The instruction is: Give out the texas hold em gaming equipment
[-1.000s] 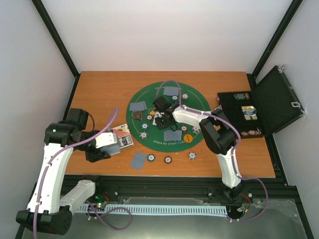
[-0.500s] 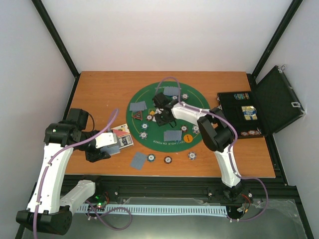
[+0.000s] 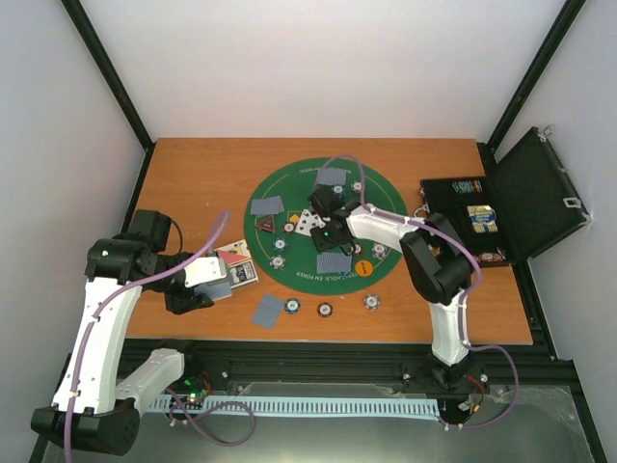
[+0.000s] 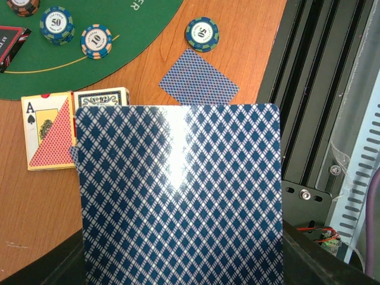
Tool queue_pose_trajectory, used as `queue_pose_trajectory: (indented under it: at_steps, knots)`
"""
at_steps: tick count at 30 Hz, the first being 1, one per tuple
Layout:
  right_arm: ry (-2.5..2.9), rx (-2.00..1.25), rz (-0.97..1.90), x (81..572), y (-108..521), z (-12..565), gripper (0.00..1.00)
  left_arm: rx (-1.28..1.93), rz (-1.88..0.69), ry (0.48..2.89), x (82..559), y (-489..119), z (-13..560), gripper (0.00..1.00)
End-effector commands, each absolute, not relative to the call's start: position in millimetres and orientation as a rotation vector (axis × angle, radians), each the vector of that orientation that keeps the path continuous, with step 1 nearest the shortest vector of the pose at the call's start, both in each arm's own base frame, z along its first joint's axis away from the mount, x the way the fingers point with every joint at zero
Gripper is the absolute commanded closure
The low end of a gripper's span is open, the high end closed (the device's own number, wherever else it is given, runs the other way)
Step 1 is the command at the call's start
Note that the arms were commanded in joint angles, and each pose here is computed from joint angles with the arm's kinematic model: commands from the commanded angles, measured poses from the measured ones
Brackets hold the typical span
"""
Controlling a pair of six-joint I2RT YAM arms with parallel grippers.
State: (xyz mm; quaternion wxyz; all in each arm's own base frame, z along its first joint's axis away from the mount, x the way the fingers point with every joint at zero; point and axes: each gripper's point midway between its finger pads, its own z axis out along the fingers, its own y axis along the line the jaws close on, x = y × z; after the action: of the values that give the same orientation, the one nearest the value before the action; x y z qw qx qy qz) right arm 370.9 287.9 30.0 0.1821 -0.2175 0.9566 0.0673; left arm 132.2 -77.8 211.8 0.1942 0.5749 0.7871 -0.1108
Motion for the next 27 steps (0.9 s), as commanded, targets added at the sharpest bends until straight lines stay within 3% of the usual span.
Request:
queue_pose_trajectory:
  at_steps: [1,19,27]
  knots:
    - [2.700,-0.557,0.258,356,278,35,0.52,1.630,-0.303,2.162,130,-80,217,0.99]
    - [2.733,-0.520,0.332,308,255,34,0.56,1.636,-0.293,2.143,128,-80,220,0.99]
    - [2.645,-0.486,0.360,325,264,78,0.52,1.630,-0.297,2.144,127,-81,222,0.99]
